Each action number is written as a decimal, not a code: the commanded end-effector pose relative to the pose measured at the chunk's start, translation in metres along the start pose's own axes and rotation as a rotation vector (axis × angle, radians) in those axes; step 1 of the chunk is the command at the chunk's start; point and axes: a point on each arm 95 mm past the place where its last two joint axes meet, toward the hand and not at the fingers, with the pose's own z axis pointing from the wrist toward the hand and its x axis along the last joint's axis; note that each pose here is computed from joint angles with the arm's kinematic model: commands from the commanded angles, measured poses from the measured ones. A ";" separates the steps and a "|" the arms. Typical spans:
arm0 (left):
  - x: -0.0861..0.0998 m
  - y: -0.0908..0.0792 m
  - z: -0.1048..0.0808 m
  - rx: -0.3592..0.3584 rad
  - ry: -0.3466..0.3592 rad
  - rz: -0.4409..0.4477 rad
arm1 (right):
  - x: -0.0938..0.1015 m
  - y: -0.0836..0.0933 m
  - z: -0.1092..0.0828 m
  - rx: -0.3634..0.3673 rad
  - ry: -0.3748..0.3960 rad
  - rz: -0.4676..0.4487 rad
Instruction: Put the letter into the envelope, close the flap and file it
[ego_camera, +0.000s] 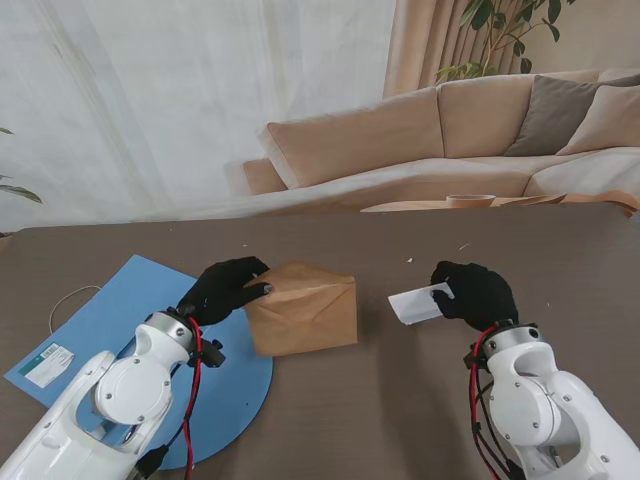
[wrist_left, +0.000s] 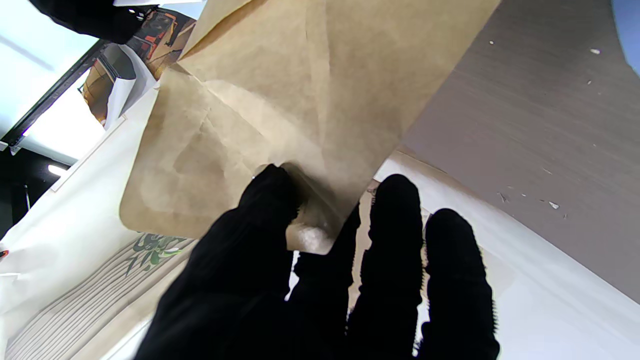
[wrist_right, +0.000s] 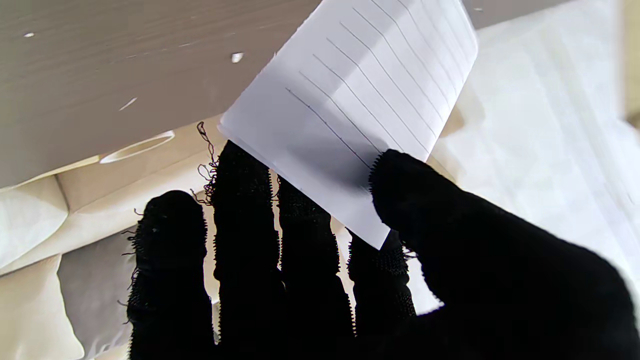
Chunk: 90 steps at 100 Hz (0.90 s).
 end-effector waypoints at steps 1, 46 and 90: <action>0.003 0.000 0.005 0.006 -0.005 -0.002 | 0.013 -0.001 -0.006 0.006 0.035 0.022; 0.012 -0.004 0.016 0.033 -0.030 0.002 | 0.075 0.018 -0.015 -0.073 0.248 0.220; 0.028 0.000 0.015 -0.002 -0.016 -0.038 | 0.115 0.008 0.020 -0.025 0.405 0.258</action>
